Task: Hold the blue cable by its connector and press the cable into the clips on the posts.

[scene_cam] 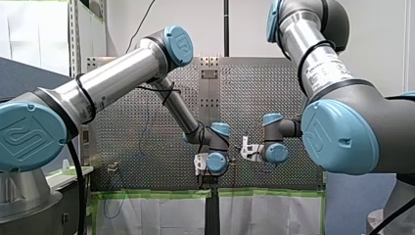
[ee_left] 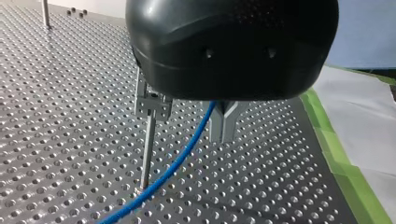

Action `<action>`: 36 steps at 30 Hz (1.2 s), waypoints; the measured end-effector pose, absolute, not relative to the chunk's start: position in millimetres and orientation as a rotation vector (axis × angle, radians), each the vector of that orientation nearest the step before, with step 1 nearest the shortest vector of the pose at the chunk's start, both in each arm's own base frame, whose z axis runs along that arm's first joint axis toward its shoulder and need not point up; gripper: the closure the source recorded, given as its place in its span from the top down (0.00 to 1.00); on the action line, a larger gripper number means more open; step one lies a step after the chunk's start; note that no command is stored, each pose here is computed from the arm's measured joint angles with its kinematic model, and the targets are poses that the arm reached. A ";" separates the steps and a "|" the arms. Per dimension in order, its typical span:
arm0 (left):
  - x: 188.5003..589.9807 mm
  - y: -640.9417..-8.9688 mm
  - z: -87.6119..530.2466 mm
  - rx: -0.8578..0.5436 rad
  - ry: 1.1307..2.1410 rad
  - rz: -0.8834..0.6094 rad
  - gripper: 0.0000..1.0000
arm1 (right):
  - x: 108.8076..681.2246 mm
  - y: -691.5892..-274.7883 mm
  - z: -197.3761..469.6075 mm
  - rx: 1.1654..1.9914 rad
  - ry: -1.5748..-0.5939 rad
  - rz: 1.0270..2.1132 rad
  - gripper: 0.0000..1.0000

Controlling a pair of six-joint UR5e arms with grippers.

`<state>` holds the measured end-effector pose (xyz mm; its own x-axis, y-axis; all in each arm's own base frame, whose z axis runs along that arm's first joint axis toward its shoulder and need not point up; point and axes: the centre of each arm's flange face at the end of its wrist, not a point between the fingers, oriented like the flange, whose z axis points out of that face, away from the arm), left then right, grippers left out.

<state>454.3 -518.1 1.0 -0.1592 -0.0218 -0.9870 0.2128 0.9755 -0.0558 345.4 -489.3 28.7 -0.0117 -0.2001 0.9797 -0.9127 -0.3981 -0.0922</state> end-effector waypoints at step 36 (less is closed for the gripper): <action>477.6 -548.0 32.5 0.124 1.649 -0.309 0.00 | 301.9 -545.2 45.3 1.622 -1.236 1.509 0.00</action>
